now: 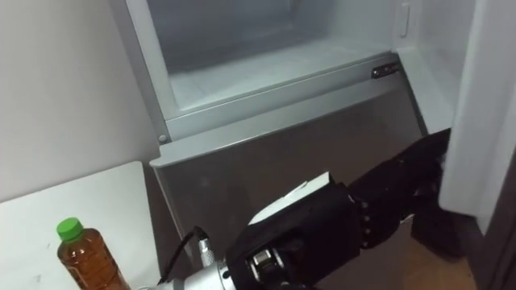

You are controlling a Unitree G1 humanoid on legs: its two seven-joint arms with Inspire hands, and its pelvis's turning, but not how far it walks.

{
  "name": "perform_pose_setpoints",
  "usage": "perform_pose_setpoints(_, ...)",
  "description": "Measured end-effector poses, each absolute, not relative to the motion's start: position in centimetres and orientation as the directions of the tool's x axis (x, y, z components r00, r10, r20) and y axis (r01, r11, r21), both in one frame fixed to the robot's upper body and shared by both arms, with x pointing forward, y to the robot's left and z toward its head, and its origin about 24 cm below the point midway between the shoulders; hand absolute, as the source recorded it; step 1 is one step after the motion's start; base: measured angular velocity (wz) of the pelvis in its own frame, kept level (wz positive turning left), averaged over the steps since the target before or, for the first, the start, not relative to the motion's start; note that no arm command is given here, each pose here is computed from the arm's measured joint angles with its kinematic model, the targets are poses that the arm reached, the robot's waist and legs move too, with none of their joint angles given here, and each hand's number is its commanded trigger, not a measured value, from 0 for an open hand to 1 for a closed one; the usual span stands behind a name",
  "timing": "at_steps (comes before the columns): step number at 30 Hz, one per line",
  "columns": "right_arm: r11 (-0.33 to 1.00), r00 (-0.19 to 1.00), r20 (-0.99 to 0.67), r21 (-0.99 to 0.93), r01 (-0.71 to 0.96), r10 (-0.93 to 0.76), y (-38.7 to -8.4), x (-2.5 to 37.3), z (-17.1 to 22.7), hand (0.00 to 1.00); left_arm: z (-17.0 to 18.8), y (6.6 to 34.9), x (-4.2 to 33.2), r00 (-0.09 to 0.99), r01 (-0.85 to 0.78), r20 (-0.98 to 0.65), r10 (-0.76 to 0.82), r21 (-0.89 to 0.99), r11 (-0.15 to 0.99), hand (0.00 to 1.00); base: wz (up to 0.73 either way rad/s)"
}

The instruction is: Put the bottle in the upper fridge

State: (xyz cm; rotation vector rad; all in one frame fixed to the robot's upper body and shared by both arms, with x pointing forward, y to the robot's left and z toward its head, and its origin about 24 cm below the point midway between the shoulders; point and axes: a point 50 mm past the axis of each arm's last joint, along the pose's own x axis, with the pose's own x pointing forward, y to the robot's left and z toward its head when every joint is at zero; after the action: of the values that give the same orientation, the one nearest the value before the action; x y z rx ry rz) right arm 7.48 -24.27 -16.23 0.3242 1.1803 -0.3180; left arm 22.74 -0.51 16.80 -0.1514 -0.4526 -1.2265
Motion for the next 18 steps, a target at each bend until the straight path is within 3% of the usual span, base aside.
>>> perform_pose_setpoints(18,0.889,0.357,-0.931,0.099,0.447,-0.076,-24.3,7.0,-16.3,0.00,13.4,-3.0,21.7,0.139,0.976,0.257,-0.956,0.128,0.176,0.00,-0.08)
